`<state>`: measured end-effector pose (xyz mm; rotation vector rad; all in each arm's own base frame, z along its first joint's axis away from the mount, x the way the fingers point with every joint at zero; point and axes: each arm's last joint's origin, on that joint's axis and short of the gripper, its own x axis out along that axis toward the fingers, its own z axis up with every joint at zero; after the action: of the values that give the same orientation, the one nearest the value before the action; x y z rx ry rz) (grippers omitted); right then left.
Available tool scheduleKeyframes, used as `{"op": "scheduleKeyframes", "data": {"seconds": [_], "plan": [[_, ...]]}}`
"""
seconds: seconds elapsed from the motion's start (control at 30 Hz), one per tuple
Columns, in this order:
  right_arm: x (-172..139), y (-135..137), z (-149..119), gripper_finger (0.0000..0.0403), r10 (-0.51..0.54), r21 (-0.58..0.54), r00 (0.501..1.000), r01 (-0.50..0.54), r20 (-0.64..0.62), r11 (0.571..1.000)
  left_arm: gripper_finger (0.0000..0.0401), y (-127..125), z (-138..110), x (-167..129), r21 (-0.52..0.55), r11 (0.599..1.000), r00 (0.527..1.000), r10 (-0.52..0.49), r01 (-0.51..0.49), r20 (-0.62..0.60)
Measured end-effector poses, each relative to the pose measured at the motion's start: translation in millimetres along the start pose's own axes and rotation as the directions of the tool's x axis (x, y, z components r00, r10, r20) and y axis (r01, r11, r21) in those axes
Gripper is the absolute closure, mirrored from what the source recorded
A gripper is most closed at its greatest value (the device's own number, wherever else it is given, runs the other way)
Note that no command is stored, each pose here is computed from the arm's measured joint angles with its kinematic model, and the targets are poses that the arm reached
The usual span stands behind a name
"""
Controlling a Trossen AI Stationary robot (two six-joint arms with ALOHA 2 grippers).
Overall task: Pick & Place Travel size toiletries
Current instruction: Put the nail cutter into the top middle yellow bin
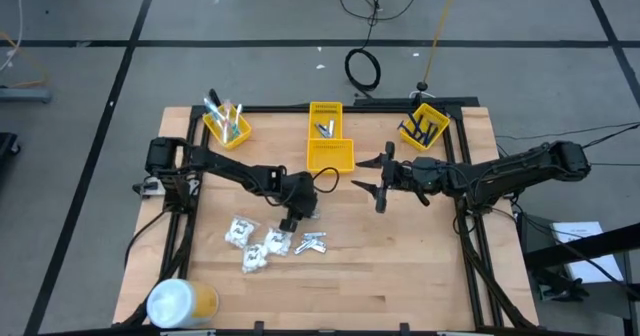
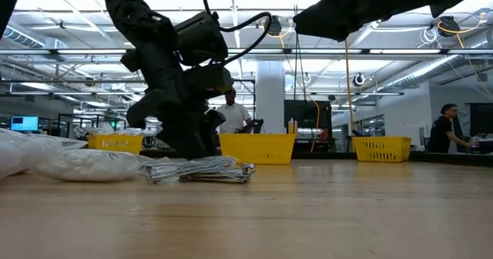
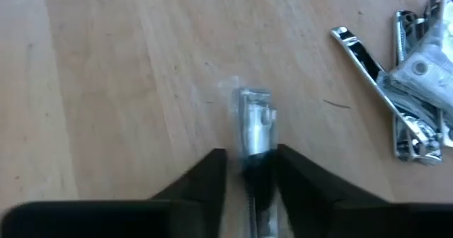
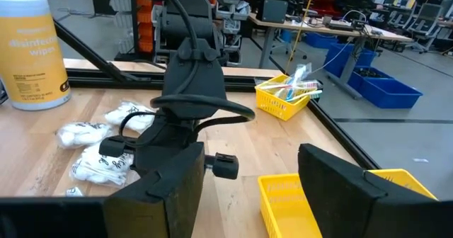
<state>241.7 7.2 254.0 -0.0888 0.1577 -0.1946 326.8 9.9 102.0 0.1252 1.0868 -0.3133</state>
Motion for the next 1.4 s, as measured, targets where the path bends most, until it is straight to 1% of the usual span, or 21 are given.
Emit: {"op": "scheduleKeyframes", "data": {"seconds": [0.13, 0.17, 0.23, 0.3, 0.37, 0.43, 0.53, 0.63, 0.73, 0.8, 0.87, 0.97, 1.0, 1.07, 1.17, 1.27, 1.3, 1.4], "plan": [[0.0, 0.0, 0.0, 0.0188, 0.000, 0.000, 1.000, 0.000, 0.000, 1.000, 0.0368, 0.6, -0.7, -1.0, 0.019, 1.000, 1.000, -0.010, 0.010, -0.001], [0.0, 0.0, 0.0, 0.0188, 0.000, 0.000, 1.000, 0.000, 0.000, 1.000, 0.0377, 1.3, -0.6, -2.5, 0.015, 1.000, 1.000, -0.018, 0.017, 0.004], [0.0, 0.0, -0.1, 0.0188, 0.000, 0.000, 1.000, 0.000, -0.001, 1.000, 0.0377, 2.4, -0.4, -5.8, -0.008, 0.999, 0.999, -0.040, 0.041, 0.019], [0.0, 0.0, -0.1, 0.0188, 0.000, 0.000, 1.000, 0.000, -0.001, 1.000, 0.0367, 0.9, 0.1, -14.2, -0.022, 0.999, 0.999, -0.040, 0.041, 0.024], [0.0, 0.0, -0.2, 0.0188, 0.000, 0.000, 1.000, 0.000, -0.002, 1.000, 0.0362, -0.8, 1.6, -24.8, -0.010, 1.000, 0.999, -0.028, 0.028, 0.029], [0.0, 0.0, -0.4, 0.0188, 0.000, -0.001, 1.000, 0.000, -0.004, 1.000, 0.0367, -3.7, 1.5, -39.0, 0.014, 1.000, 1.000, -0.014, 0.014, 0.026], [0.0, 0.1, -1.1, 0.0188, 0.001, -0.003, 1.000, -0.001, -0.011, 1.000, 0.0376, -1.0, 11.0, -66.5, 0.073, 0.996, 0.992, 0.038, -0.047, 0.119], [-0.1, 0.0, -1.0, 0.0188, 0.001, -0.003, 1.000, -0.001, -0.011, 1.000, 0.0376, 8.4, 13.9, -91.2, 0.074, 0.991, 0.974, 0.097, -0.114, 0.203], [-0.1, 0.1, -1.1, 0.0188, 0.001, -0.003, 1.000, -0.001, -0.011, 1.000, 0.0373, 20.6, 17.4, -114.0, 0.052, 0.980, 0.935, 0.165, -0.190, 0.313], [-0.1, 0.1, -1.1, 0.0188, 0.001, -0.003, 1.000, -0.001, -0.012, 1.000, 0.0366, 32.4, 20.8, -126.5, 0.035, 0.970, 0.893, 0.208, -0.242, 0.399], [-0.1, 0.1, -1.2, 0.0188, 0.001, -0.003, 1.000, -0.001, -0.012, 1.000, 0.0365, 44.9, 18.9, -132.6, 0.026, 0.963, 0.867, 0.229, -0.268, 0.443], [-0.1, 0.1, -1.7, 0.0188, 0.001, -0.004, 1.000, -0.001, -0.017, 1.000, 0.0372, 65.0, 16.2, -141.9, 0.004, 0.950, 0.813, 0.265, -0.312, 0.518], [-0.1, 0.1, -1.7, 0.0188, 0.001, -0.004, 1.000, -0.001, -0.017, 1.000, 0.0375, 72.0, 14.3, -144.5, -0.016, 0.944, 0.797, 0.287, -0.329, 0.532], [-0.1, 0.1, -1.7, 0.0188, 0.001, -0.004, 1.000, -0.001, -0.018, 1.000, 0.0376, 88.1, 8.2, -147.6, -0.091, 0.930, 0.767, 0.347, -0.357, 0.540], [-0.1, 0.1, -1.8, 0.0188, 0.001, -0.005, 1.000, -0.001, -0.018, 1.000, 0.0369, 111.1, 2.1, -149.0, -0.222, 0.904, 0.702, 0.424, -0.365, 0.572], [0.0, -0.3, -1.8, 0.0188, -0.001, -0.005, 1.000, 0.001, -0.019, 1.000, 0.0362, 129.8, -1.5, -142.4, -0.313, 0.884, 0.646, 0.467, -0.347, 0.604], [0.0, -0.4, -1.8, 0.0188, -0.002, -0.005, 1.000, 0.002, -0.019, 1.000, 0.0362, 135.3, -2.9, -138.3, -0.335, 0.879, 0.633, 0.478, -0.341, 0.610], [0.0, -0.4, -1.8, 0.0188, -0.003, -0.005, 1.000, 0.003, -0.018, 1.000, 0.0368, 151.5, -6.0, -124.7, -0.392, 0.866, 0.625, 0.497, -0.310, 0.603]]}}
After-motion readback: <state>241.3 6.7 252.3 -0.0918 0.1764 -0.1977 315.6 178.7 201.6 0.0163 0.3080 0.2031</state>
